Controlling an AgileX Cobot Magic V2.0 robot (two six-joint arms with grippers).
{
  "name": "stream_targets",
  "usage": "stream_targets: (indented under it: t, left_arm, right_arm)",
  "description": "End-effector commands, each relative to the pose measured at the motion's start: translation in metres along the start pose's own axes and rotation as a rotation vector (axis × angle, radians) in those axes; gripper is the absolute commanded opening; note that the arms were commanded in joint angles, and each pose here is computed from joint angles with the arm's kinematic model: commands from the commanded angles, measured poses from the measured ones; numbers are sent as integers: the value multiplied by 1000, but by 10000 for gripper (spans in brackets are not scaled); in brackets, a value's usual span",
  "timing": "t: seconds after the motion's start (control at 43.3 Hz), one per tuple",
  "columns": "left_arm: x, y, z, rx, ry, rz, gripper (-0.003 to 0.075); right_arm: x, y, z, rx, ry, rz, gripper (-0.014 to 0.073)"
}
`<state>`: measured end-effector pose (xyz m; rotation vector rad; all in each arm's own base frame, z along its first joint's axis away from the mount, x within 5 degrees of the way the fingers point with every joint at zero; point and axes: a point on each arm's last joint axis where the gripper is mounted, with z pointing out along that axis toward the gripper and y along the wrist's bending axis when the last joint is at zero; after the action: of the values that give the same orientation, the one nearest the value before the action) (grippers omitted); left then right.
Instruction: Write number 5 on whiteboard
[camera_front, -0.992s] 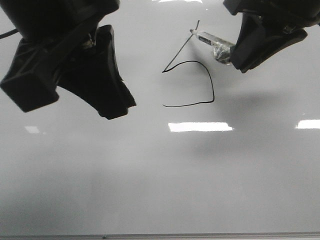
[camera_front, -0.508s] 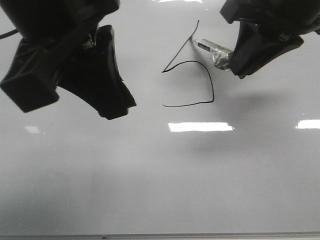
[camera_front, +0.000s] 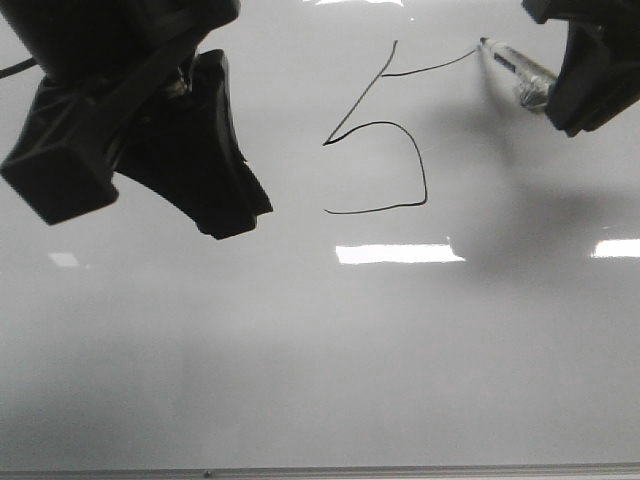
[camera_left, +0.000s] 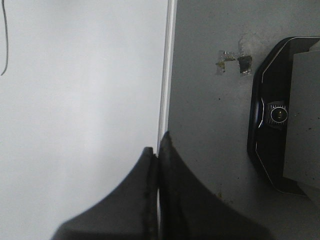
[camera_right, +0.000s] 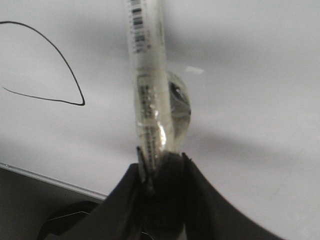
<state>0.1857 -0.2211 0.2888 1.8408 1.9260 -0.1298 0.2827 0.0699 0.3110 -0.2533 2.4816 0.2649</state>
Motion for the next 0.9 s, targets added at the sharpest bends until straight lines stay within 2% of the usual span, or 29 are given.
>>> stream_targets:
  t: [0.0,0.092,0.208,0.369,0.485,0.623,0.692,0.877]
  left_arm:
    - [-10,4,-20,-55,-96,-12,-20]
    - [-11,3,-20,-43,-106,-26,-20]
    - [-12,4,-21,-50,-112,-25,-20]
    - [-15,4,-35,-7,-64,-16,2]
    - [-20,6,-51,17,-46,-12,151]
    - [-27,9,-65,21,-68,-14,426]
    - [-29,10,-70,12,-80,-12,519]
    - [-37,16,-79,-36,-136,35,536]
  right_arm:
    - [-10,9,-35,-13,-129,-79,-62]
    - [-4,19,-47,-33,-118,-196,-62]
    - [5,30,-54,-44,-71,-405,-62]
    - [20,52,-52,-83,-61,-672,-62]
    - [32,67,-46,-132,-33,-753,-62]
    - [43,81,-42,-171,-19,-811,-62]
    - [45,87,-43,-185,-20,-829,-62]
    - [47,95,-44,-207,-27,-858,-62]
